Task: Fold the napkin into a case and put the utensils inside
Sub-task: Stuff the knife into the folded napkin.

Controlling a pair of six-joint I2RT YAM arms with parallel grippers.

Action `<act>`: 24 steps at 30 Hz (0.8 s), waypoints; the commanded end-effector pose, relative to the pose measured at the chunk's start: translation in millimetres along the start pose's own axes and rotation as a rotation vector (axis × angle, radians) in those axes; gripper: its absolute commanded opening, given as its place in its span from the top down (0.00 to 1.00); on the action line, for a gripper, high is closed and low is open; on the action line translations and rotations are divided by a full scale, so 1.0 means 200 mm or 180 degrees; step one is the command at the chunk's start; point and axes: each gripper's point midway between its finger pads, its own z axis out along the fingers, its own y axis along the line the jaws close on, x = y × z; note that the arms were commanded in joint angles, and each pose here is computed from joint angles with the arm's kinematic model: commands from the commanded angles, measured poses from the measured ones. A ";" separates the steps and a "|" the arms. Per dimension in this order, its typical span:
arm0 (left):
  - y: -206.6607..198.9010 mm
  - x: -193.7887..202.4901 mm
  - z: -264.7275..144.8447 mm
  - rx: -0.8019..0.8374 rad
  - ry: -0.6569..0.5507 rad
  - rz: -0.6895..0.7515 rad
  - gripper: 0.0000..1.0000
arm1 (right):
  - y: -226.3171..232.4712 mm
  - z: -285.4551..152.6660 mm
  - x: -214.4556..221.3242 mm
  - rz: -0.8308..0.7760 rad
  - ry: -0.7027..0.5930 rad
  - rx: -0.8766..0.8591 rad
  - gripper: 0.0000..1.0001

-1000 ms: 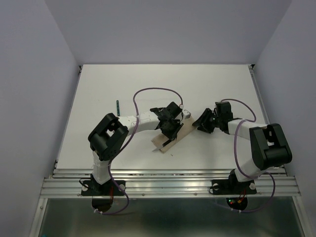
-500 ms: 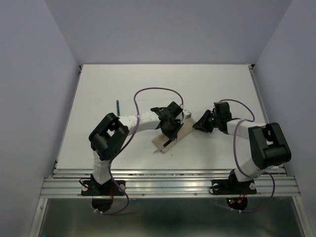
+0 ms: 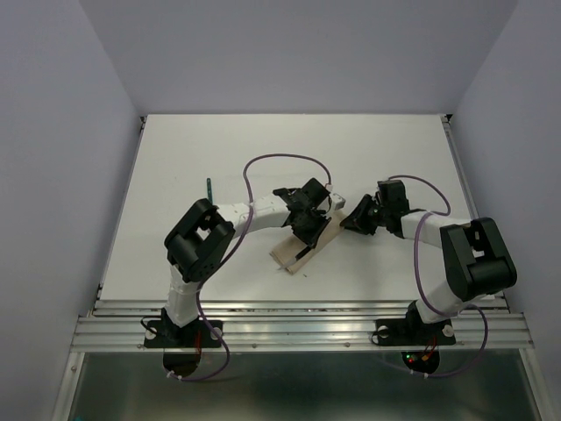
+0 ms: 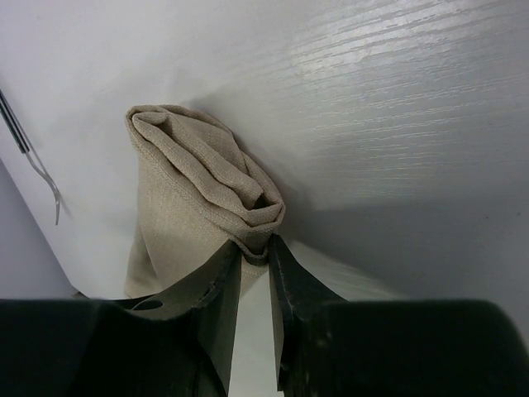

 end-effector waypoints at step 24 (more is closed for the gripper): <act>-0.06 -0.02 -0.25 -0.0055 -0.0278 -0.0104 0.44 | 0.11 0.01 -0.06 -0.0106 -0.0101 -0.0140 0.74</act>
